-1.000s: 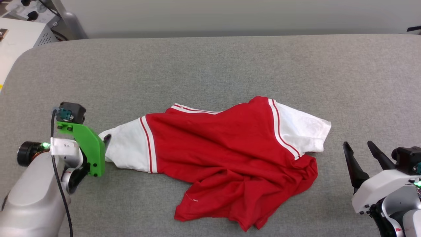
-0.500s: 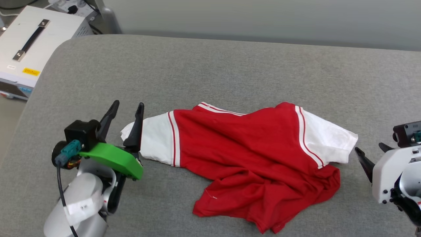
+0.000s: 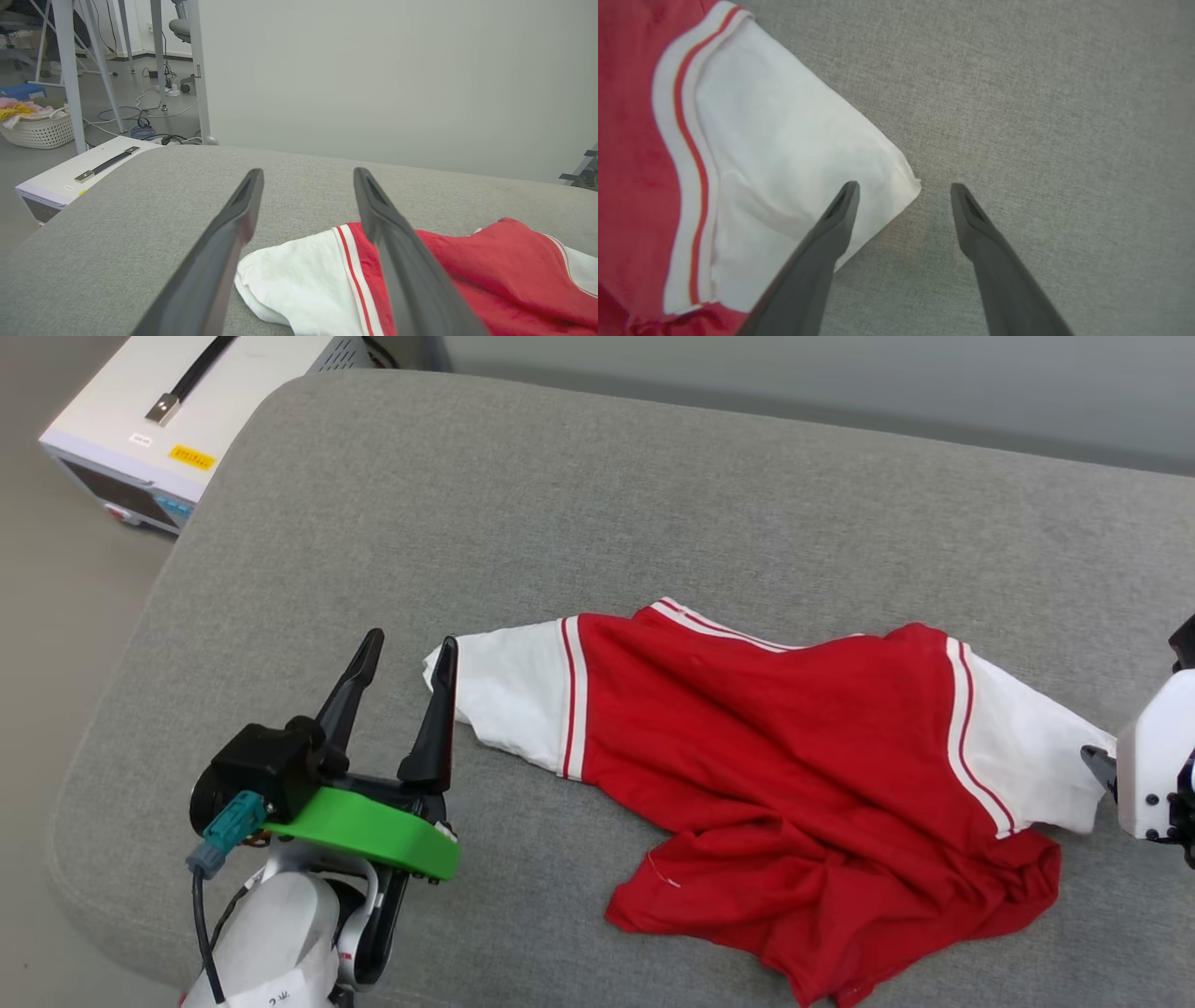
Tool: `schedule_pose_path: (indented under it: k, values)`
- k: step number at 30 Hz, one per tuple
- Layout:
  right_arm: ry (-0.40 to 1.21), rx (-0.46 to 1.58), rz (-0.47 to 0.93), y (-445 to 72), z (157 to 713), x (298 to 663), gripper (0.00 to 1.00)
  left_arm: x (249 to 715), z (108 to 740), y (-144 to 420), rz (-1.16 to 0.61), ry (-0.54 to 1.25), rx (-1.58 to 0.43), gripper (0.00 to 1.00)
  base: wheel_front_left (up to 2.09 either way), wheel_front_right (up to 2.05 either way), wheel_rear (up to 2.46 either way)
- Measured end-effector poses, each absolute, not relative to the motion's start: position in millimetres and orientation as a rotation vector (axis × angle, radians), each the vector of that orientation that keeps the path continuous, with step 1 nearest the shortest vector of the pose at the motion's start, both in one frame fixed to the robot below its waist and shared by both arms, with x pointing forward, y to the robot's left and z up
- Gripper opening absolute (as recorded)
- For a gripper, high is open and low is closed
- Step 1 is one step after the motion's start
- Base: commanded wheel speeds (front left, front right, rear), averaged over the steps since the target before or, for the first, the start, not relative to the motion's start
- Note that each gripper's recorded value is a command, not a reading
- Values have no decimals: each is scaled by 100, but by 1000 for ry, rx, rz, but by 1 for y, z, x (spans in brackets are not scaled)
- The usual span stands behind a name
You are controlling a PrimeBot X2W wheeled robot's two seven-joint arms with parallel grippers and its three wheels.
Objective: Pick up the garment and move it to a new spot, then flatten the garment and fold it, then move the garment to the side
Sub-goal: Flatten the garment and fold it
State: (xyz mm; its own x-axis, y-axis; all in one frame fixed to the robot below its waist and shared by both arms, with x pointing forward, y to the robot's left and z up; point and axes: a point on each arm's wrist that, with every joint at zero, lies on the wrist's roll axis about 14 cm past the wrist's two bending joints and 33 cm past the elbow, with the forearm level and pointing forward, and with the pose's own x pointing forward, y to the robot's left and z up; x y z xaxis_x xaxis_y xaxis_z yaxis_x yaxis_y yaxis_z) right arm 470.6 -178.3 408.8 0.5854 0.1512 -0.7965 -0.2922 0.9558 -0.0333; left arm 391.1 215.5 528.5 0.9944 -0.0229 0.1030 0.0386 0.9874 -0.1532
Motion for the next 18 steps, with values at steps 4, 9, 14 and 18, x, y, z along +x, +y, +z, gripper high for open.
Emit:
schedule_pose_path:
  k: [4,9,14,18]
  values:
    - [966,-147,278,-167,385,471,100,389,525,223,-5,-92,-153,100,0,0,0]
    - [990,-157,293,-162,368,473,100,387,518,232,21,-74,-144,100,0,0,0]
    - [991,-149,296,-164,364,470,0,388,515,235,26,-68,-144,100,0,0,0]
    - [959,-137,277,-174,371,470,0,388,512,233,22,-59,-148,100,0,0,0]
